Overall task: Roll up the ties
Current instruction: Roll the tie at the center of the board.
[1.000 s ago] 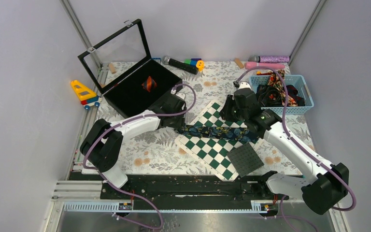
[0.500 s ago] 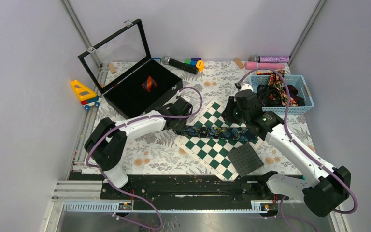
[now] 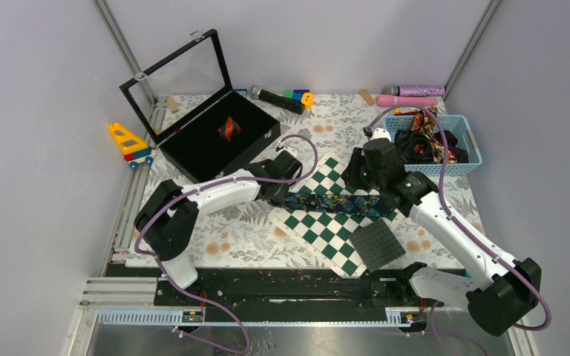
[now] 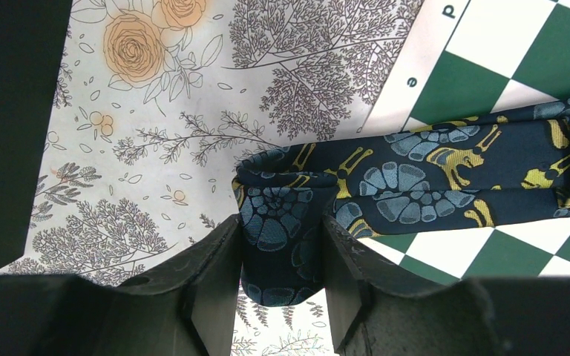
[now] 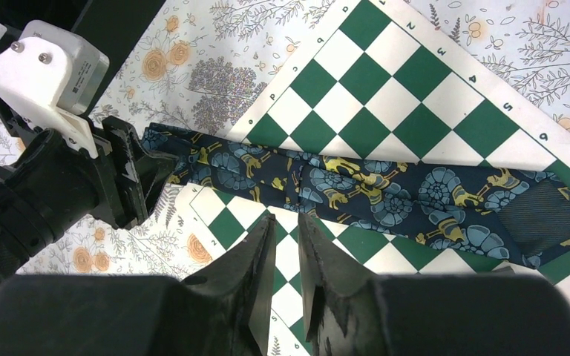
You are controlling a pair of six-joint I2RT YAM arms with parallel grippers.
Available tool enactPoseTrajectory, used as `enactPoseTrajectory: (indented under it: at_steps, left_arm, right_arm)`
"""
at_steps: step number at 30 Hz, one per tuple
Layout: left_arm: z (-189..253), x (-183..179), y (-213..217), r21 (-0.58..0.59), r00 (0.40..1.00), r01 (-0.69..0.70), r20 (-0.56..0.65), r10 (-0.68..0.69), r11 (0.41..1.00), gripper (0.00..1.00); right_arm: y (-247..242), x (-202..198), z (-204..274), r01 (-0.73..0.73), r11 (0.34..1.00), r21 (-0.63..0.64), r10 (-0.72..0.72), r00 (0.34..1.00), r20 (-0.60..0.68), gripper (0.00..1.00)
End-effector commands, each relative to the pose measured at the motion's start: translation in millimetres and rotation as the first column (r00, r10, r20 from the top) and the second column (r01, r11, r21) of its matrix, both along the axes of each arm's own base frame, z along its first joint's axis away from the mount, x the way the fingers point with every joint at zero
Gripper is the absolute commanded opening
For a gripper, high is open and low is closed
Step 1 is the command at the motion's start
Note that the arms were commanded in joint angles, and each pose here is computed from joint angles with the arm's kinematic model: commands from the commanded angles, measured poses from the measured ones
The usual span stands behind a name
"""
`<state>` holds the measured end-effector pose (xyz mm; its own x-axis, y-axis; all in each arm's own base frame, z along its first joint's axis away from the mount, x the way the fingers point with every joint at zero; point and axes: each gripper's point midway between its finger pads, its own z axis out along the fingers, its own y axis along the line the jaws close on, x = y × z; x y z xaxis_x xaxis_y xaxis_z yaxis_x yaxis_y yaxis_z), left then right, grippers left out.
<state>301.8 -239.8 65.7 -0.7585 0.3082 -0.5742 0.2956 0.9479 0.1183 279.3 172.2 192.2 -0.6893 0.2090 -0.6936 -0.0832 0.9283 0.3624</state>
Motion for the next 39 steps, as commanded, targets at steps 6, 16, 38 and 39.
enactPoseTrajectory:
  at_steps: [6, 16, 38, 39]
  left_arm:
    - [13, 12, -3, 0.009, 0.999, -0.012, 0.053, 0.012, 1.000, 0.41]
    - [9, 10, 4, 0.013, 0.997, -0.046, 0.066, 0.045, 0.999, 0.54]
    - [24, 14, 31, -0.026, 0.986, -0.123, 0.111, 0.125, 0.992, 0.64]
    - [28, 14, 29, -0.041, 0.986, -0.120, 0.114, 0.124, 0.992, 0.64]
  right_arm:
    - [-7, 3, 6, 0.019, 1.000, -0.014, -0.018, 0.999, 0.030, 0.25]
    - [-5, 2, 5, 0.011, 1.000, -0.009, -0.011, 1.000, 0.024, 0.26]
    - [4, 5, 3, -0.027, 1.000, -0.003, 0.027, 1.000, 0.010, 0.40]
    - [6, 6, 3, -0.035, 0.999, 0.002, 0.035, 0.999, 0.014, 0.43]
